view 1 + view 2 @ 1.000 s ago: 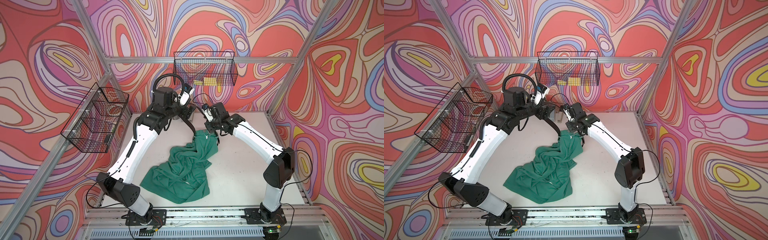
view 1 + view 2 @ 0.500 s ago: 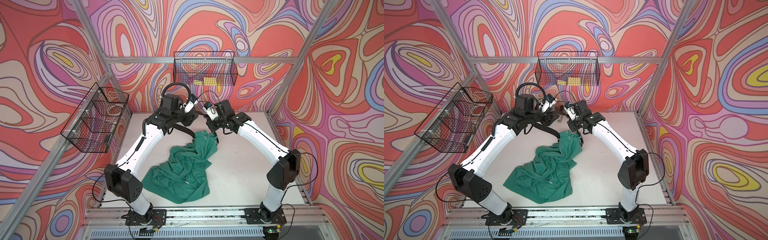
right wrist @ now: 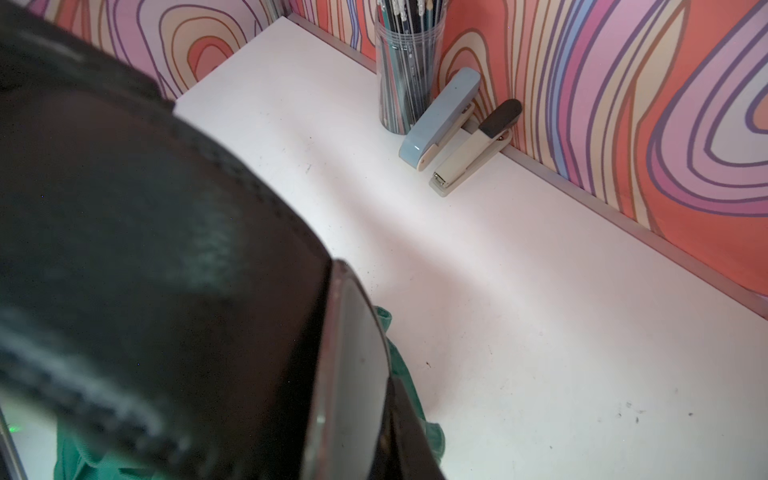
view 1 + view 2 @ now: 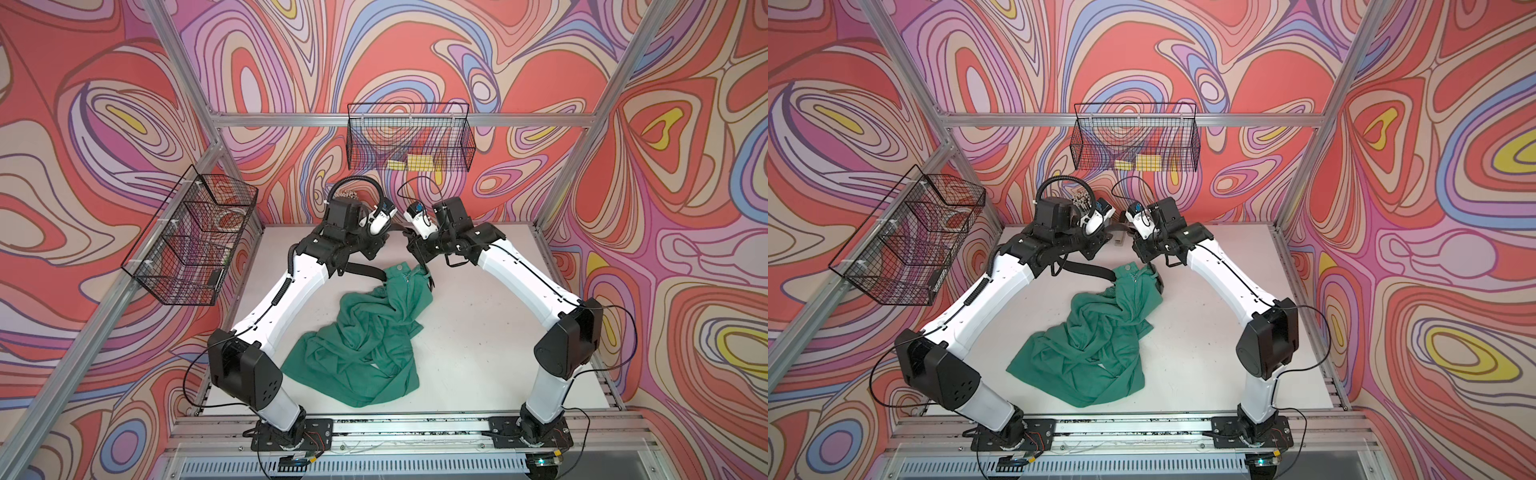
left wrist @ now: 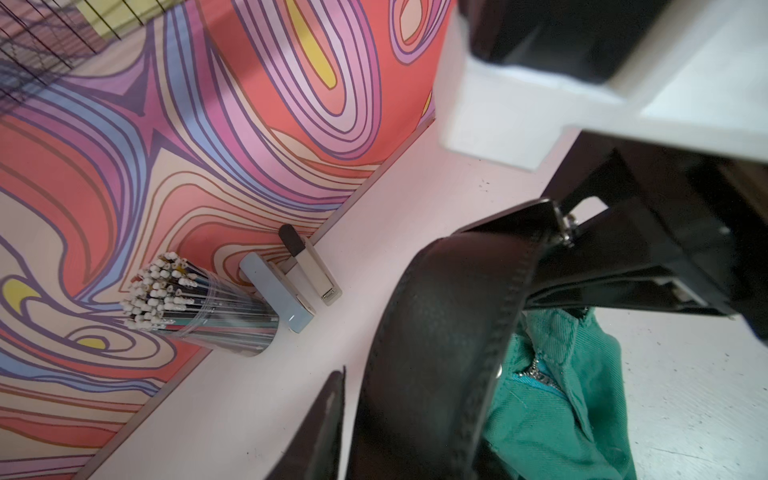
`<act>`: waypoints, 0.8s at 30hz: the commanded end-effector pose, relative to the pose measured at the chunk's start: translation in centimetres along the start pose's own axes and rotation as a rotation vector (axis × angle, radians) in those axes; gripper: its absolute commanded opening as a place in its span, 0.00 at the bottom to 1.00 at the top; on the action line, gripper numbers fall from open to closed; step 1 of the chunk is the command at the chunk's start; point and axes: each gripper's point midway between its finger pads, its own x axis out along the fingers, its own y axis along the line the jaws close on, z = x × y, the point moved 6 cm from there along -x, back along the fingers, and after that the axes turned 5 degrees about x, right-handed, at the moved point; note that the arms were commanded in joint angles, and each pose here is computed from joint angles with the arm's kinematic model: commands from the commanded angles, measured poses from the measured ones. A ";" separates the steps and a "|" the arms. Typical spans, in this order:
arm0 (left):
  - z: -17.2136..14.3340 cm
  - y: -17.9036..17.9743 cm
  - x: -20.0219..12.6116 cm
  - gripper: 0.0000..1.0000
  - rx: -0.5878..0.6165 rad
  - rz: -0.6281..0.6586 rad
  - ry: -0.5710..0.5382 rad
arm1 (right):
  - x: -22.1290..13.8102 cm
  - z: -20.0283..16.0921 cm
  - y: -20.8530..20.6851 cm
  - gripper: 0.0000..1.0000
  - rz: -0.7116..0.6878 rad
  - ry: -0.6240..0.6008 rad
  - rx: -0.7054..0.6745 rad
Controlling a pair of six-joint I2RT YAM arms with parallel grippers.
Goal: Remove the belt from the trousers
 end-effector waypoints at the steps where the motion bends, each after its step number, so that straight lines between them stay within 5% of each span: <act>1: 0.6 1.8 -1.9 0.04 -0.017 0.144 -0.027 | -2.7 2.2 1.5 0.00 0.106 -0.100 -0.014; 3: 1.2 1.8 -2.8 0.00 -0.030 0.153 -0.059 | -2.5 2.1 1.3 0.03 0.098 -0.102 0.001; 6: 1.8 1.8 -3.6 0.00 -0.079 0.142 -0.080 | -4.0 2.6 1.3 0.31 0.091 -0.167 0.030; 9: 2.1 1.7 -3.8 0.00 -0.160 0.115 -0.065 | -5.5 2.9 1.7 0.44 0.105 -0.254 0.056; 17: 2.4 1.5 -4.0 0.00 -0.323 0.105 -0.053 | -8.4 3.6 2.5 0.51 0.134 -0.405 0.107; 24: 2.9 1.8 -3.9 0.00 -0.409 0.104 -0.019 | -6.7 5.1 2.6 0.53 0.055 -0.382 0.112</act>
